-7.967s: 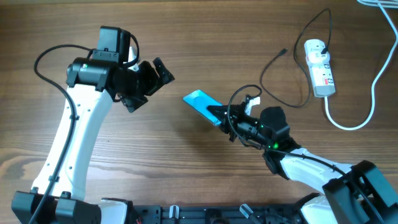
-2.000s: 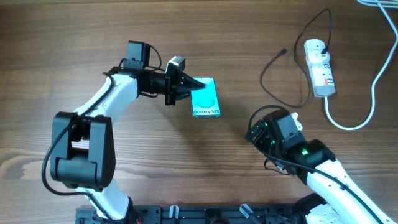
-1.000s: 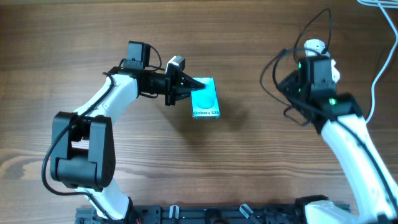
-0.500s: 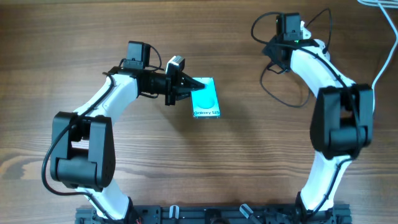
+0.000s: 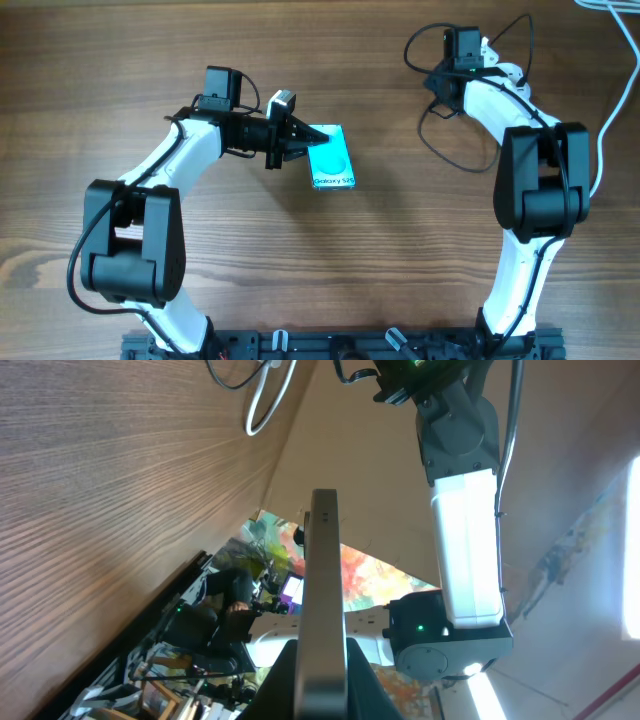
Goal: Plug charger to phone and switch on socket
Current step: 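Move the right gripper to the black cable and grasp its USB-C end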
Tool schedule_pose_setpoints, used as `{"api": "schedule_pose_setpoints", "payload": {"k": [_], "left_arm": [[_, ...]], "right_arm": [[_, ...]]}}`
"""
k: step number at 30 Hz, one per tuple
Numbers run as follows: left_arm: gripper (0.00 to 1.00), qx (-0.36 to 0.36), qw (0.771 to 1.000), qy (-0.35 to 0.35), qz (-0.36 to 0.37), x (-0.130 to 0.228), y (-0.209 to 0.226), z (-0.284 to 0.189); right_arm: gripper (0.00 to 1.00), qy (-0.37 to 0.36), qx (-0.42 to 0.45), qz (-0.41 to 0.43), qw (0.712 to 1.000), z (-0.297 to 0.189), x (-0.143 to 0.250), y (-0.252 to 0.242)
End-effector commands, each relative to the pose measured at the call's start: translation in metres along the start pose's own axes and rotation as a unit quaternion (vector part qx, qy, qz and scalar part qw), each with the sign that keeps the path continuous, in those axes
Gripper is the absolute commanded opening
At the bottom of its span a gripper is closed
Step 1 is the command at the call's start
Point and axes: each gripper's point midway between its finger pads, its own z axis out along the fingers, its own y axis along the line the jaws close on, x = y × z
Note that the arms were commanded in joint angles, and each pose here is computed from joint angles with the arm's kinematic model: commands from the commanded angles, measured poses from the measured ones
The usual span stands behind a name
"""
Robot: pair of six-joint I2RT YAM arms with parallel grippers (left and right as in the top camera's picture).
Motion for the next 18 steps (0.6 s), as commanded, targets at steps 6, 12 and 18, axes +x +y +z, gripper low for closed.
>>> {"api": "schedule_pose_setpoints", "payload": {"k": [6, 12, 18], "left_arm": [[0.04, 0.01, 1.0, 0.008, 0.015, 0.003, -0.007, -0.001], [0.04, 0.01, 1.0, 0.008, 0.015, 0.003, -0.007, -0.001], [0.04, 0.011, 1.0, 0.008, 0.015, 0.003, -0.007, -0.001]], "right_arm": [[0.38, 0.017, 0.01, -0.029, 0.999, 0.02, 0.012, -0.006], [0.22, 0.038, 0.018, -0.057, 0.997, 0.03, 0.026, -0.012], [0.05, 0.075, -0.018, -0.128, 0.989, 0.029, 0.041, -0.003]]}}
